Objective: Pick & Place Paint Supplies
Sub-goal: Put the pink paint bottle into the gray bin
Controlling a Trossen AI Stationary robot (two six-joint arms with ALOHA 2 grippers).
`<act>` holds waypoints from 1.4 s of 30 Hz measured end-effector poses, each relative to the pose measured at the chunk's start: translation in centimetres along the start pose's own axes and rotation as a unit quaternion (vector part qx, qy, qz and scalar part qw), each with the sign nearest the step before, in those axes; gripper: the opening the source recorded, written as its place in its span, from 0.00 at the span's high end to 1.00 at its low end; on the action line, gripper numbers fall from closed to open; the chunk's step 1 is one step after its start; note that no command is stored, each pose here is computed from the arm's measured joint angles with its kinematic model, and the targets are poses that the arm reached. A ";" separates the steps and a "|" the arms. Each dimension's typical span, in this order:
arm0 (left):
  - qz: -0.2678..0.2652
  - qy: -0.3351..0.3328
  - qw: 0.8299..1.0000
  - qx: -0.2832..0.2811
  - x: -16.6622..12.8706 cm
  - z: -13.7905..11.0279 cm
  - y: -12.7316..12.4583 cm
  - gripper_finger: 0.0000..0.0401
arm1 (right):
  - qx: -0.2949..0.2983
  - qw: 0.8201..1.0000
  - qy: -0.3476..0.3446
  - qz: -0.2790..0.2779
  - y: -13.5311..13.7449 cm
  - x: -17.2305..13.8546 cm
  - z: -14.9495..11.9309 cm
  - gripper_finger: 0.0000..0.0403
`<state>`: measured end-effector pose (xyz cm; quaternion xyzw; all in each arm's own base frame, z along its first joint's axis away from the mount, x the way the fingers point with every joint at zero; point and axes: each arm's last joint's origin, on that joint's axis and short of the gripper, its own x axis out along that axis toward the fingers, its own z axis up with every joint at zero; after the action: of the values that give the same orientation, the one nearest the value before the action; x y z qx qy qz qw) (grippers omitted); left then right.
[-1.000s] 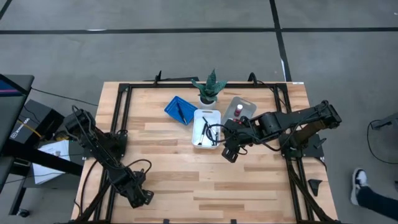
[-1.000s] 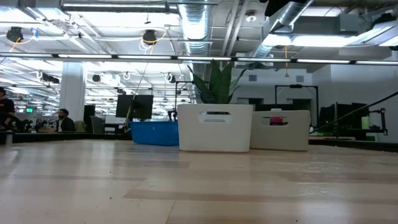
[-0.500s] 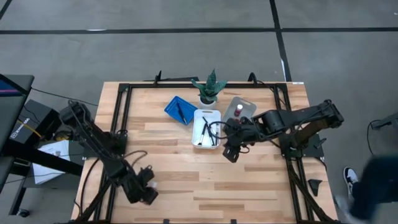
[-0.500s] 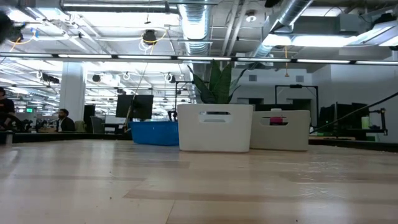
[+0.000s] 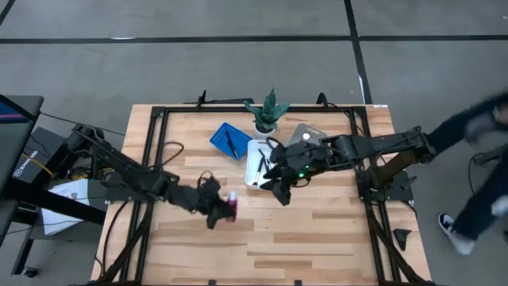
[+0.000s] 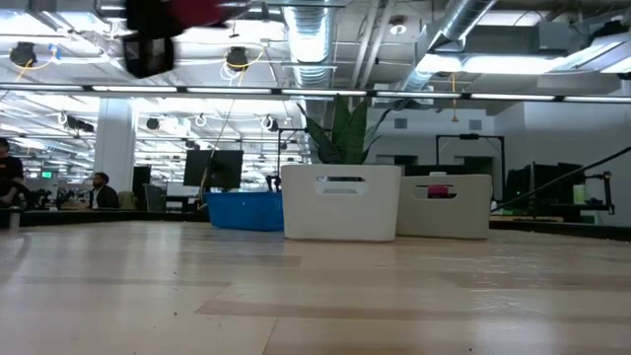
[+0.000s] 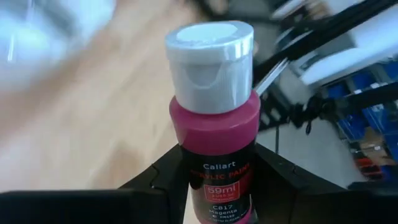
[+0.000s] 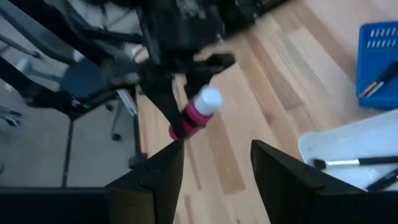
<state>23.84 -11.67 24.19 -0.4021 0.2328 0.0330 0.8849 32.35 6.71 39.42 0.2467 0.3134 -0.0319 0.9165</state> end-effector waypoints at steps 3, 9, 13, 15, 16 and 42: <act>-0.026 -0.054 0.996 0.067 0.5 2.0 -0.1 0.67 | -0.003 1.000 -0.008 0.020 0.1 0.4 0.3 0.52; -0.025 -0.117 0.979 0.164 0.8 4.3 0.3 0.67 | -0.005 0.999 -0.018 0.026 0.2 0.6 0.5 0.46; -0.013 -0.128 0.964 0.231 0.8 4.9 0.6 0.67 | -0.022 0.999 -0.023 0.023 0.1 1.0 0.7 0.44; -0.009 -0.133 0.958 0.253 0.8 5.1 0.6 0.67 | -0.034 0.999 -0.020 0.018 -0.1 1.4 0.7 0.44; -0.009 -0.137 0.955 0.262 0.8 5.2 0.6 0.67 | -0.038 0.999 -0.021 0.016 -0.3 1.8 0.8 0.44; -0.016 -0.144 0.942 0.303 0.7 5.0 0.2 0.67 | -0.066 0.996 -0.048 0.027 -1.1 6.9 1.7 0.44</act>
<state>26.36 -8.00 26.58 -0.1097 0.0953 0.0048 0.9894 38.58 5.65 36.03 0.1926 0.2638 0.0013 0.9452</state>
